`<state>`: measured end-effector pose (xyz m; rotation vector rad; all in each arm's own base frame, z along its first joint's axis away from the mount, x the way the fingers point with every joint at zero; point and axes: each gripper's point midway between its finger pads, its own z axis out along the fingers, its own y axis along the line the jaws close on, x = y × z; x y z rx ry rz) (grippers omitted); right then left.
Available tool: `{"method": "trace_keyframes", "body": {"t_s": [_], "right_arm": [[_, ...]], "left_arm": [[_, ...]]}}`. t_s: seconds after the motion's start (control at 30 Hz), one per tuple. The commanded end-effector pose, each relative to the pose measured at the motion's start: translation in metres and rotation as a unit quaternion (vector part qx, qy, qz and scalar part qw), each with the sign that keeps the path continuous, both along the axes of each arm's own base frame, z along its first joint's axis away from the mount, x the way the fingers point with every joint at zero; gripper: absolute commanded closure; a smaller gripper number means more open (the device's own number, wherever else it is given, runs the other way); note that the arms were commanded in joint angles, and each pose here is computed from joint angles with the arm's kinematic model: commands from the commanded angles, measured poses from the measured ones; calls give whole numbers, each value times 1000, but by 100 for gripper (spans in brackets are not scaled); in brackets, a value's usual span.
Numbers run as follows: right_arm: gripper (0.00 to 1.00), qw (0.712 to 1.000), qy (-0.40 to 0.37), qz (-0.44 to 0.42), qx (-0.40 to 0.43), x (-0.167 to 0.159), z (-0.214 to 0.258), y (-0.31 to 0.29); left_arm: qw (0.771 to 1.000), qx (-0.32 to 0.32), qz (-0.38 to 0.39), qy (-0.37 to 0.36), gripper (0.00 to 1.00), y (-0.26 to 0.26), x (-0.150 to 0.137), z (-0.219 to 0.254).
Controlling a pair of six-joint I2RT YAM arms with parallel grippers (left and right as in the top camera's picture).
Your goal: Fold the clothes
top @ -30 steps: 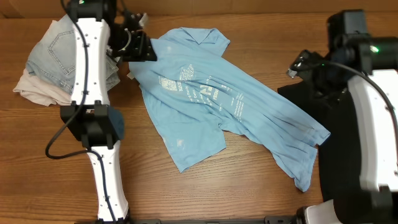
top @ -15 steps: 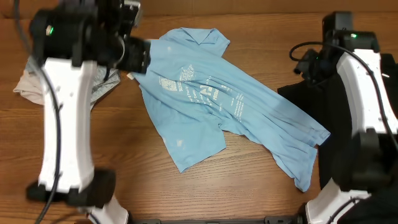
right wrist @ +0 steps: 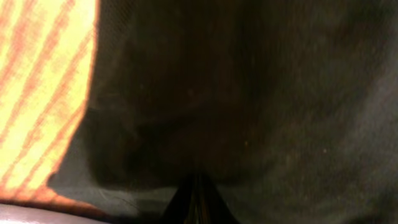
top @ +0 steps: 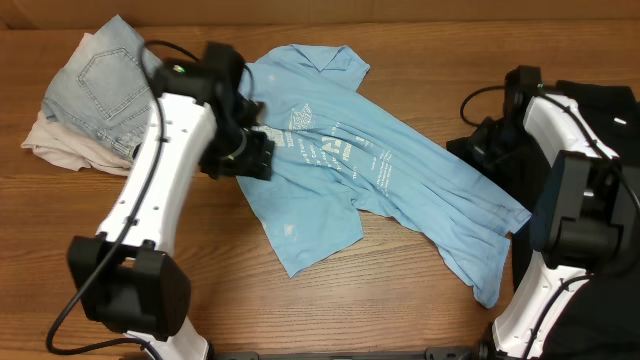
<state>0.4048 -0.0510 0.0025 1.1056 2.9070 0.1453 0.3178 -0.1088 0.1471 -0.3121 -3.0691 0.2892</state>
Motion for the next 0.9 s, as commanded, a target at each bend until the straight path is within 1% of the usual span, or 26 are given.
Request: {"method": "trace_keyframes", "body": {"t_s": [0.0,0.07,0.1,0.2,0.27,0.4,0.47,0.53,0.6,0.63,0.7,0.8,0.83,0.87], "right_arm": [[96,997,32,-56,-41,-20,-21,-38],[96,990,34,-116,-77,-27,-19,-79],[96,985,31,-147,-83,-31,-18,-100],[96,971,18,-224,-80,-47,-15,-155],[96,963,5,-259,-68,-56,-11,-183],[95,969,-74,-235,3,-46,16,-218],[88,970,-114,-210,31,-36,35,-223],[75,969,-162,-174,61,-23,66,-222],[69,966,-197,-150,79,-13,95,-215],[67,962,-218,-139,88,-7,112,-210],[64,955,-250,-121,104,1,138,-196],[61,949,-280,-91,116,9,170,-170],[60,948,-283,-83,116,10,178,-162],[59,948,-285,-75,116,10,186,-153]], "left_arm": [[999,-4,-11,32,23,-10,-20,-25],[999,-8,-15,45,23,-13,-29,-42],[998,-12,-15,52,22,-14,-33,-52],[997,-31,-14,62,21,-19,-41,-73],[997,-44,-14,58,20,-23,-42,-83],[998,-53,-19,27,16,-26,-32,-99],[998,-56,-21,13,13,-27,-27,-104],[998,-57,-33,4,10,-27,-26,-111],[998,-58,-34,2,11,-27,-28,-117],[998,-58,-34,1,11,-26,-30,-122],[998,-59,-31,-2,11,-26,-32,-132],[998,-60,-18,0,18,-24,-39,-145],[998,-58,-14,8,19,-22,-44,-149],[998,-56,-14,14,17,-21,-49,-151]]}}
